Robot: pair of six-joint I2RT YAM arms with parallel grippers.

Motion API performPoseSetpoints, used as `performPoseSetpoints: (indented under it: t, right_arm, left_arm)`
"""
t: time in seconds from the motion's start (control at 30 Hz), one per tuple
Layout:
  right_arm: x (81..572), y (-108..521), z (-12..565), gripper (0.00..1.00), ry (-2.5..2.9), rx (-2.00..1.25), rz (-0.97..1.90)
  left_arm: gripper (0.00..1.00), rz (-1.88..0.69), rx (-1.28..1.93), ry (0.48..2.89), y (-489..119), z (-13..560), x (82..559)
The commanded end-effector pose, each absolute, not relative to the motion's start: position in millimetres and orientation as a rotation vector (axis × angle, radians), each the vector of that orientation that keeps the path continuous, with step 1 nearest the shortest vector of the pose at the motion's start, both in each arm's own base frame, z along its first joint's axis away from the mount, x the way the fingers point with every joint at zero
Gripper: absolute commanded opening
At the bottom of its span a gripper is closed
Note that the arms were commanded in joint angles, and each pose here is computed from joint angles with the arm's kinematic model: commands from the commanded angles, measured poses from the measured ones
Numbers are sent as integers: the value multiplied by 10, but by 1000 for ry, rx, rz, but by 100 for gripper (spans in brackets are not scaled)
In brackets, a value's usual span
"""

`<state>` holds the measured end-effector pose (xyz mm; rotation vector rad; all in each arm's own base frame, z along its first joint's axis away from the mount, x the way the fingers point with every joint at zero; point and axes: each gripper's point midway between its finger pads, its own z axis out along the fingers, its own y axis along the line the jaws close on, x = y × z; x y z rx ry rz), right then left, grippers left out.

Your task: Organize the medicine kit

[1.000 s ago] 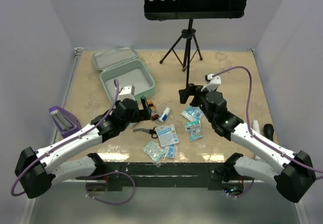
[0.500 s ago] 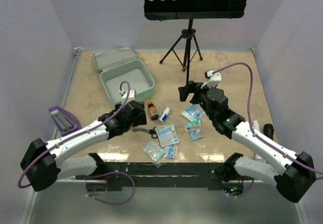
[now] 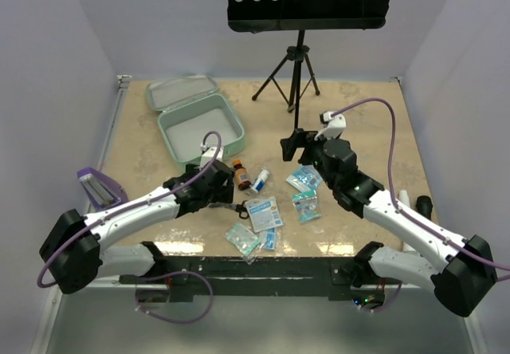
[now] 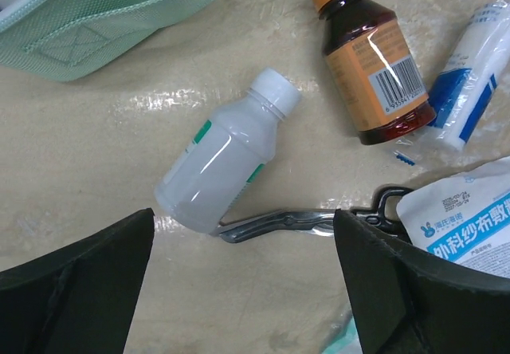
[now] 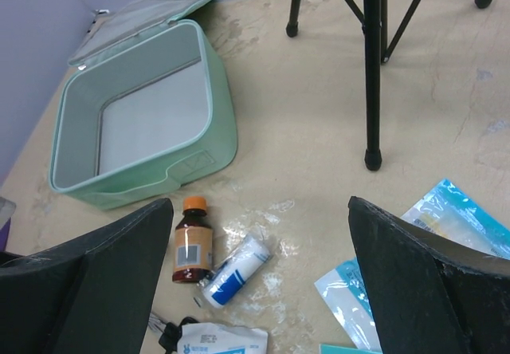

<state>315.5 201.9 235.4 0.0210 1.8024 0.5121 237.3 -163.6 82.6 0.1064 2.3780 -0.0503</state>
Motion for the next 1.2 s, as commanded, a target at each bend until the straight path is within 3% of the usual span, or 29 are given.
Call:
performPoseSetpoints:
  t: [0.0,0.17,0.37,0.63,0.9,1.03,1.17]
  right_arm:
    - [3143,2041,2459,97,1774,4,535]
    - [3125,2038,2465,97,1772,2,542]
    - [3106,2041,2486,97,1769,0,552]
    - [3092,2043,2505,97,1764,-3,561]
    - [3104,2059,2482,97,1770,-8,559]
    - [3102,2065,2482,97,1770,-9,563]
    - [3101,2063,2478,97,1771,-10,562]
  left_arm:
    - [100,4,149,2341,-1642,978,2551]
    - [99,-16,147,2407,-1562,820,2608]
    - [88,-32,197,2470,-1591,669,2656]
    - [84,-46,282,2540,-1707,487,2690]
    - [65,-6,316,2557,-1668,463,2780]
    - [52,-10,326,2570,-1672,427,2764]
    - [49,-16,323,2571,-1668,430,2753]
